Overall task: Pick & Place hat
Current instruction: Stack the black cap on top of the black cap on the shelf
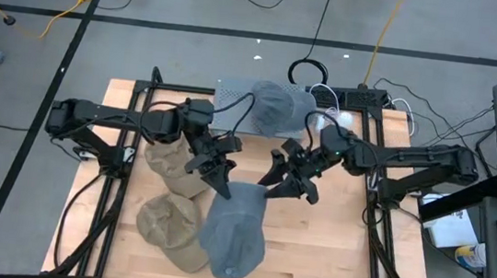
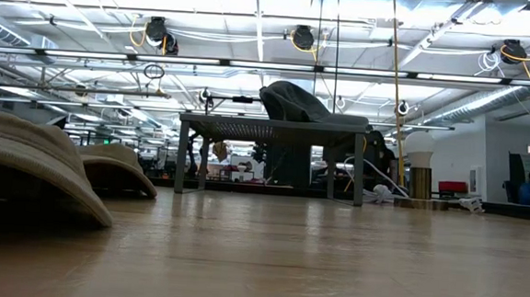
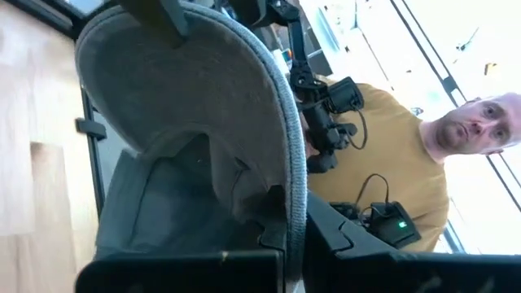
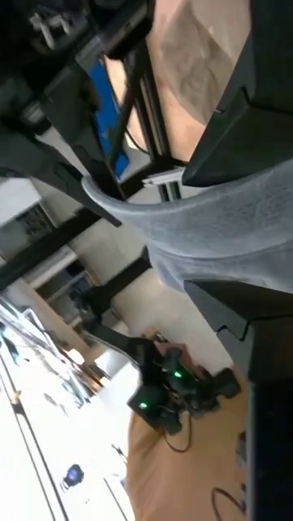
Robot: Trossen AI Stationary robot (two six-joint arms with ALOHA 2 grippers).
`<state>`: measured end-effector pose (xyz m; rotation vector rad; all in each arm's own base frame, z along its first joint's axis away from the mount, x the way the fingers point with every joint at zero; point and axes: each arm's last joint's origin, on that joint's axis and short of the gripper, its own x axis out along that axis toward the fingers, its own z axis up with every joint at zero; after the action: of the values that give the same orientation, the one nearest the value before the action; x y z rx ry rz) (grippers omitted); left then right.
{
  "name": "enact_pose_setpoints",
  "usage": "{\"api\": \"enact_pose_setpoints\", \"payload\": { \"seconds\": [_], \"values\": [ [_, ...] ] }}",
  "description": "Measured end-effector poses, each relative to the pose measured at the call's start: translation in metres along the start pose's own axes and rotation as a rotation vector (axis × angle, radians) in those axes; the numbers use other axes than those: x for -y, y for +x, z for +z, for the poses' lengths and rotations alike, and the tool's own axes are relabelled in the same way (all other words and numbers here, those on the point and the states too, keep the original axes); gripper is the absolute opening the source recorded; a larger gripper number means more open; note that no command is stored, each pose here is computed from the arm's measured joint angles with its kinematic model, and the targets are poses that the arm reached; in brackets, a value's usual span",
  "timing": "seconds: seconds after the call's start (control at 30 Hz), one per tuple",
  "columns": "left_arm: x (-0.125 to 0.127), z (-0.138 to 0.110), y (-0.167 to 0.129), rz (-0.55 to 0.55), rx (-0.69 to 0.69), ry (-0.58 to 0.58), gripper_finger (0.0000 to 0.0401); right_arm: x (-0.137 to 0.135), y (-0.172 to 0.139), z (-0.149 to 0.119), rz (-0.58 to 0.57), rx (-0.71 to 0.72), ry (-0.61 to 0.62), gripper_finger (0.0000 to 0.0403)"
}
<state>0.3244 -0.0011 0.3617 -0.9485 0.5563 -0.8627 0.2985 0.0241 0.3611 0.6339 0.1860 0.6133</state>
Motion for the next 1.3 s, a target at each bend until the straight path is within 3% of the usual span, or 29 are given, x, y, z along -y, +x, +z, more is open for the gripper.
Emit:
{"api": "enact_pose_setpoints", "payload": {
  "seconds": [0.2,0.47,0.83,0.93,1.1,1.3],
  "values": [
    [0.0,0.0,0.0,-0.006,-0.005,-0.024,0.0006,-0.001,0.004,-0.003,-0.003,-0.002,0.004,0.0156],
    [0.002,0.001,-0.001,-0.015,-0.001,-0.022,0.0011,0.0,0.003,-0.001,-0.023,0.023,0.07,0.0015],
    [0.001,0.005,-0.008,-0.001,0.035,0.002,0.0029,-0.003,0.0,0.0,0.022,-0.001,0.161,0.0005],
    [0.004,0.009,-0.013,0.006,0.085,0.051,0.0063,-0.013,-0.003,0.002,0.049,0.002,0.17,0.0004],
    [0.003,0.017,-0.025,0.016,0.139,0.093,0.0158,-0.035,-0.015,0.005,0.098,0.01,0.177,0.0003],
    [0.0,0.026,-0.046,0.03,0.182,0.109,0.0257,-0.057,-0.036,0.006,0.005,0.088,0.211,0.0003]
  ]
}}
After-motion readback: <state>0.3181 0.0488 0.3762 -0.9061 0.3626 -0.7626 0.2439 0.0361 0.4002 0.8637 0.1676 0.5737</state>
